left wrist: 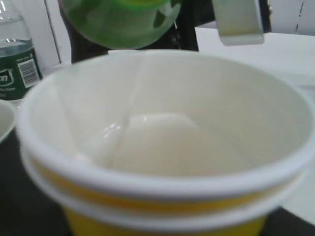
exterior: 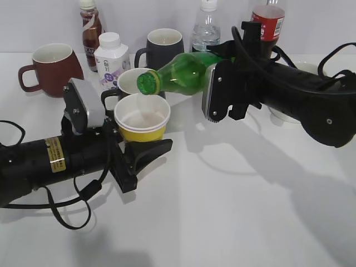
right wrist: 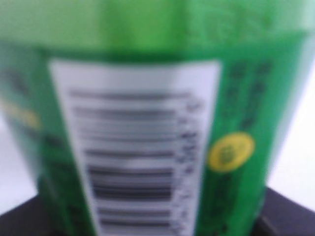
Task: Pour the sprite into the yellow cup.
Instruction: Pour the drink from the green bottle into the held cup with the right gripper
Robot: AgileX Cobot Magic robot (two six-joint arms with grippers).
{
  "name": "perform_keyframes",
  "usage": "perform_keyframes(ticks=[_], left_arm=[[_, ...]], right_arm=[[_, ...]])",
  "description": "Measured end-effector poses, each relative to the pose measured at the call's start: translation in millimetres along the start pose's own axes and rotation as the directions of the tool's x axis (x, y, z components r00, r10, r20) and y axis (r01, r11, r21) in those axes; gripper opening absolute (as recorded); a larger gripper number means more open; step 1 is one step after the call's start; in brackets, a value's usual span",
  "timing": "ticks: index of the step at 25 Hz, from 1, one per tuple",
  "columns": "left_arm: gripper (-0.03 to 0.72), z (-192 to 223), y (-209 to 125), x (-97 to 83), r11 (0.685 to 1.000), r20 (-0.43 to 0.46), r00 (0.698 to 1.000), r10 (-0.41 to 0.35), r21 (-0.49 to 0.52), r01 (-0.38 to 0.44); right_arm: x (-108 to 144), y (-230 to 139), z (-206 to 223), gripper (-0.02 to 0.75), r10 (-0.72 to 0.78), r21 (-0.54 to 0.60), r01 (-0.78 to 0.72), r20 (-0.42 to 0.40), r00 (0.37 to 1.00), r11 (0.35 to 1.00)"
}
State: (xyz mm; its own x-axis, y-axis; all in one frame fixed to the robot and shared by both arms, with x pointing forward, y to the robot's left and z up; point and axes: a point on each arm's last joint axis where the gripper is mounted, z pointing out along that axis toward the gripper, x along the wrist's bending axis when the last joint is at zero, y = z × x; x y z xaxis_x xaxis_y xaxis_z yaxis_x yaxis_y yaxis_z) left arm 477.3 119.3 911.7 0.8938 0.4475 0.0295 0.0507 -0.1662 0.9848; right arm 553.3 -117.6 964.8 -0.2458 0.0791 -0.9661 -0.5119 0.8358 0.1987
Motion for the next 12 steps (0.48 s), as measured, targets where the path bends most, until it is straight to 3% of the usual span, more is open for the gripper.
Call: perform_keyframes(ticks=[12], left_arm=[[0.426,-2.6,6.0,-0.3,0.999,-0.003,0.999,0.033,0.031,-0.033]], right_arm=[[0.1,0.4,0.0,0.407,-0.053,-0.004,0.053,-0.001,0.999,0.999]])
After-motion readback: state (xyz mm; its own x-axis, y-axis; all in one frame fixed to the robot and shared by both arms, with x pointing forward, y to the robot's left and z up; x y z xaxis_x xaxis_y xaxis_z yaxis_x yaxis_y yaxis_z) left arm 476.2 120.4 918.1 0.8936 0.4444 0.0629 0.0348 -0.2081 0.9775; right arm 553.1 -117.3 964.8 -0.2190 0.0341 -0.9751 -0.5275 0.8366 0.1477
